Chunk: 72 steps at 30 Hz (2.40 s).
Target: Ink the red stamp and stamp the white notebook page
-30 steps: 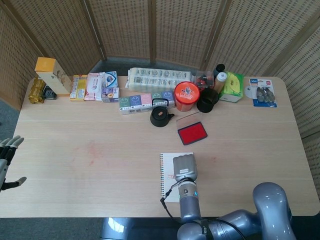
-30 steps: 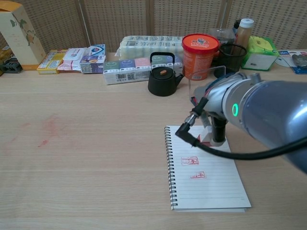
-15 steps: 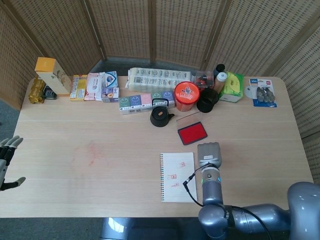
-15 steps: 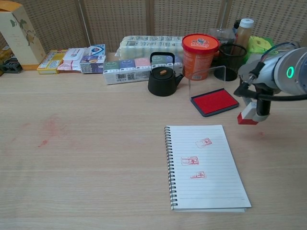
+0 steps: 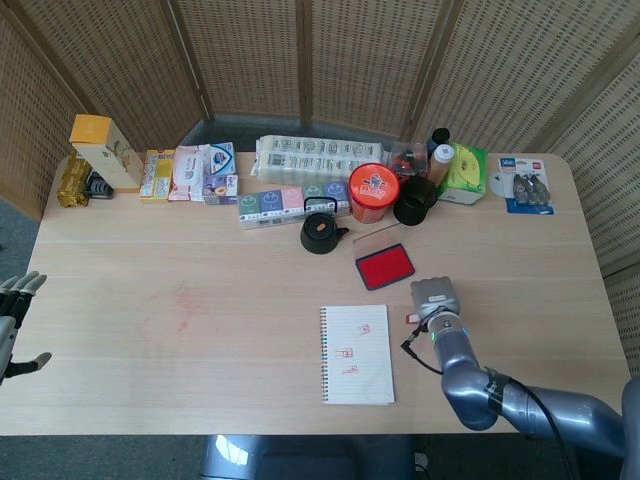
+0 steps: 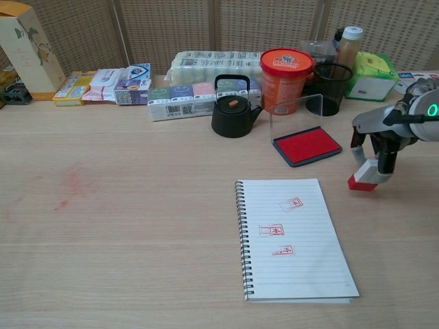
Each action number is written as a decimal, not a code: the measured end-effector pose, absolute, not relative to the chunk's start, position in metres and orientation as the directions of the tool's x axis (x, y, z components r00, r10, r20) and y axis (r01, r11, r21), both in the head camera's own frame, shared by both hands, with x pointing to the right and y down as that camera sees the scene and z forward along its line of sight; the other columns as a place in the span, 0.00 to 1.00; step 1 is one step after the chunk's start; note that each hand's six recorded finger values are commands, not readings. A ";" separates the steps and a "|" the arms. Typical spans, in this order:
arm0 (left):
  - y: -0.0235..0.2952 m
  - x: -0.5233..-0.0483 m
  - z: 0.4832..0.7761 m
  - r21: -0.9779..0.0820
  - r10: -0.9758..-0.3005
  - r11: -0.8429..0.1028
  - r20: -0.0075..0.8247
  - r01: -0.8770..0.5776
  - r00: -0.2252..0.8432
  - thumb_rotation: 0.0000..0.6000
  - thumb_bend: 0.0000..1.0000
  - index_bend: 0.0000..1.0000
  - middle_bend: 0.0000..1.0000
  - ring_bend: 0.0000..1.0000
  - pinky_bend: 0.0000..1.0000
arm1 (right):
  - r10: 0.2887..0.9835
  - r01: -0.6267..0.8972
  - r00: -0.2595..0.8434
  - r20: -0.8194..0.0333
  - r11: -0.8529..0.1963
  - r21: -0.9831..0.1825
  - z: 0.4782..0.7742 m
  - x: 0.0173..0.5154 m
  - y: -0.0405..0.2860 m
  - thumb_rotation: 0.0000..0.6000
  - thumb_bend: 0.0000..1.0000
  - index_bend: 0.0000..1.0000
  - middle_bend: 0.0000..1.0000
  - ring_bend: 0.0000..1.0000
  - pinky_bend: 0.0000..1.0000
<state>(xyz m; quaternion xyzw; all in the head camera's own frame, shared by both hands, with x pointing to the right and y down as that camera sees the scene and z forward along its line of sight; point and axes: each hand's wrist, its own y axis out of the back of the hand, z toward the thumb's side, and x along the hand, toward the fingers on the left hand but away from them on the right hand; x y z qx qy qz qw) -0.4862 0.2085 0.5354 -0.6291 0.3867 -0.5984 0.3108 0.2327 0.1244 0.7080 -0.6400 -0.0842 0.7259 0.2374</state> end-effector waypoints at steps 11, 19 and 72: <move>0.208 -0.488 0.541 -0.849 -0.852 -0.517 0.523 -0.106 -0.028 1.00 0.00 0.00 0.01 0.00 0.01 | 0.466 -0.209 -0.099 -0.879 -0.874 -0.440 0.723 0.260 0.110 1.00 0.43 0.71 1.00 1.00 1.00; 0.210 -0.487 0.541 -0.848 -0.850 -0.520 0.526 -0.105 -0.029 1.00 0.00 0.00 0.01 0.00 0.01 | 0.471 -0.207 -0.094 -0.877 -0.871 -0.445 0.725 0.268 0.110 1.00 0.42 0.67 0.96 1.00 1.00; 0.211 -0.484 0.539 -0.843 -0.849 -0.524 0.529 -0.120 -0.010 1.00 0.00 0.00 0.01 0.00 0.01 | 0.499 -0.225 -0.050 -0.865 -0.850 -0.477 0.702 0.262 0.113 1.00 0.20 0.40 0.48 0.68 0.90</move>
